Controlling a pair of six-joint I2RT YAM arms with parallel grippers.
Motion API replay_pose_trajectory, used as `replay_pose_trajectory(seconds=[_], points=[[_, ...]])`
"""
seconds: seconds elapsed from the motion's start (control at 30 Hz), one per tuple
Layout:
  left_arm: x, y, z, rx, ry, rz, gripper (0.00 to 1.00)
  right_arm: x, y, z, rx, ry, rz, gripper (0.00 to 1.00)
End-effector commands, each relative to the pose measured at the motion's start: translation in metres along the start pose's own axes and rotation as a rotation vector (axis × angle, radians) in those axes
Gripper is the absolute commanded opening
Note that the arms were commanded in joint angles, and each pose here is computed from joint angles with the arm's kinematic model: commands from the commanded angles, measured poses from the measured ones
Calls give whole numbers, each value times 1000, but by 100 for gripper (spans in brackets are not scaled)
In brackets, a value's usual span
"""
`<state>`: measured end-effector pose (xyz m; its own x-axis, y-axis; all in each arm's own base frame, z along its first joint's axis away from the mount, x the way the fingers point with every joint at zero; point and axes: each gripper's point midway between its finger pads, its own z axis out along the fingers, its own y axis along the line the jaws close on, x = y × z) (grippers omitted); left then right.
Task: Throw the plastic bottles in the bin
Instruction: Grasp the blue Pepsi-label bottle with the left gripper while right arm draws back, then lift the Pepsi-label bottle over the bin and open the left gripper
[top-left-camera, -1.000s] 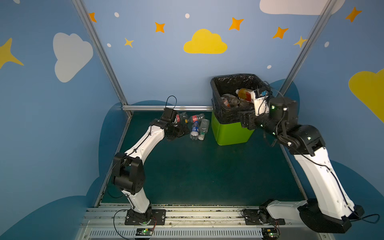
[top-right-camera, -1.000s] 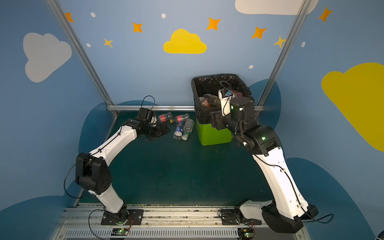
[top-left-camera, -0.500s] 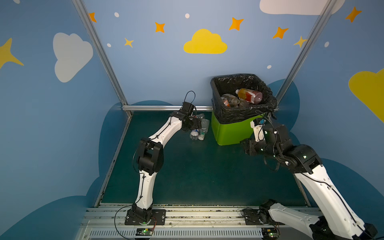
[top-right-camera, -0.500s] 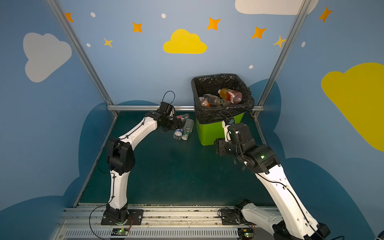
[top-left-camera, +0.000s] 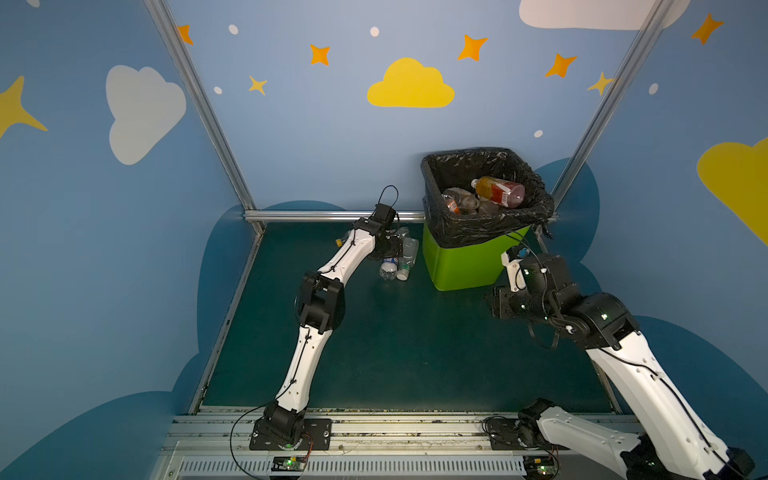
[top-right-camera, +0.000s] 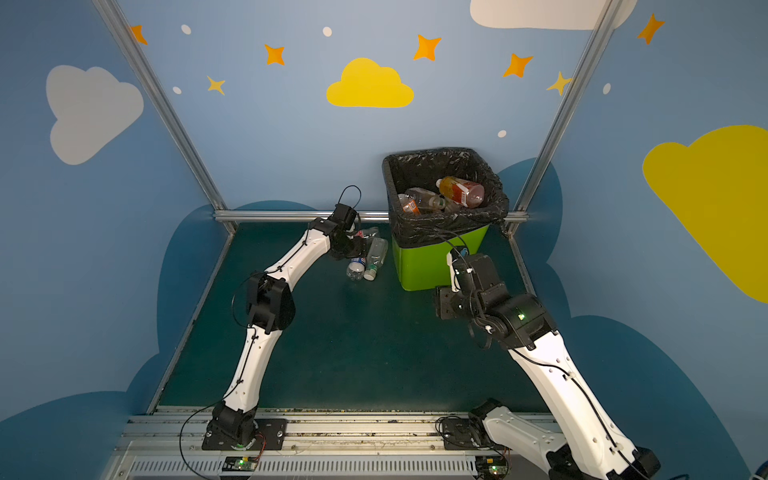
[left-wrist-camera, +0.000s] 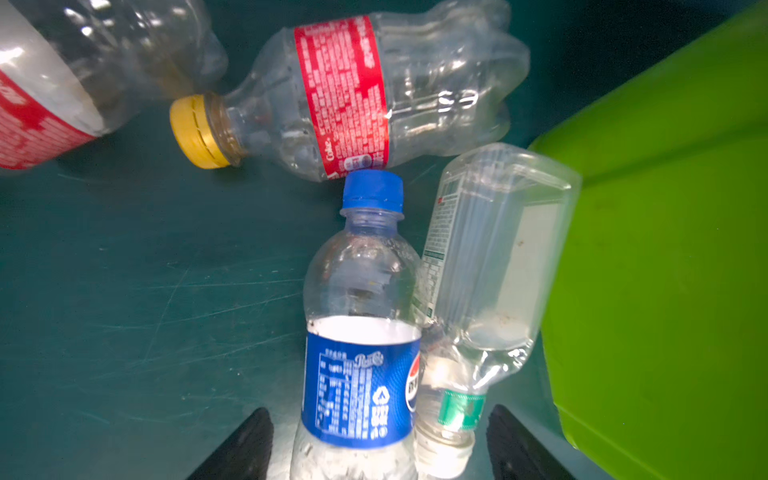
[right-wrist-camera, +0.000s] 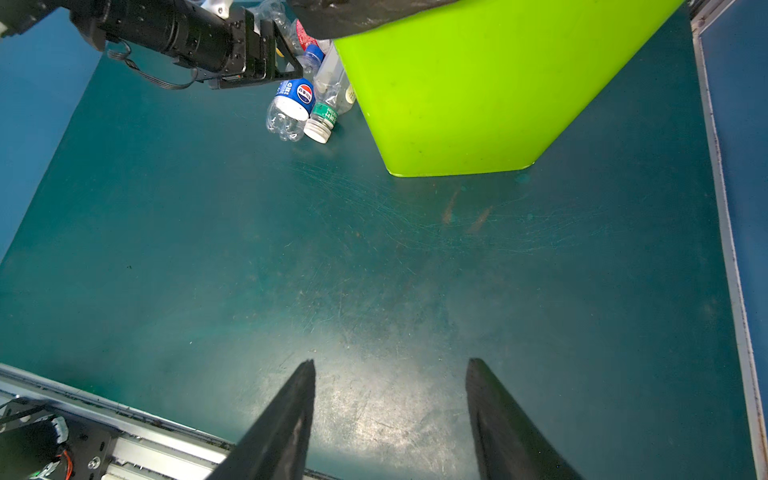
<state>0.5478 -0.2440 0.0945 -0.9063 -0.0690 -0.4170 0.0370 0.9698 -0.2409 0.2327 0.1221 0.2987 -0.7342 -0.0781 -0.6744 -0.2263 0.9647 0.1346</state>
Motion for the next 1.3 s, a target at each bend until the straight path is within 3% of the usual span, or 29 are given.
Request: replay_pose_trajectory(seconds=[0.0,0.27,0.4,0.87,1.0,1.1,1.27], points=[[11,11,3,-47,51,12,80,4,-7,-3,29,4,6,59],[19,13,17,-50,81,22,73,2,-9,-3,46,3,5,60],[20,12,22,-40,82,25,63,2,-11,-5,54,1,4,61],[22,15,37,-36,102,0,65,-2,-20,-19,82,-36,9,62],[19,17,29,-32,100,-6,50,-3,-23,-22,93,-50,12,63],[16,26,13,-47,106,-23,50,-3,-24,-24,96,-58,14,64],[6,39,-41,-77,64,-41,51,-3,-23,-22,93,-55,14,64]])
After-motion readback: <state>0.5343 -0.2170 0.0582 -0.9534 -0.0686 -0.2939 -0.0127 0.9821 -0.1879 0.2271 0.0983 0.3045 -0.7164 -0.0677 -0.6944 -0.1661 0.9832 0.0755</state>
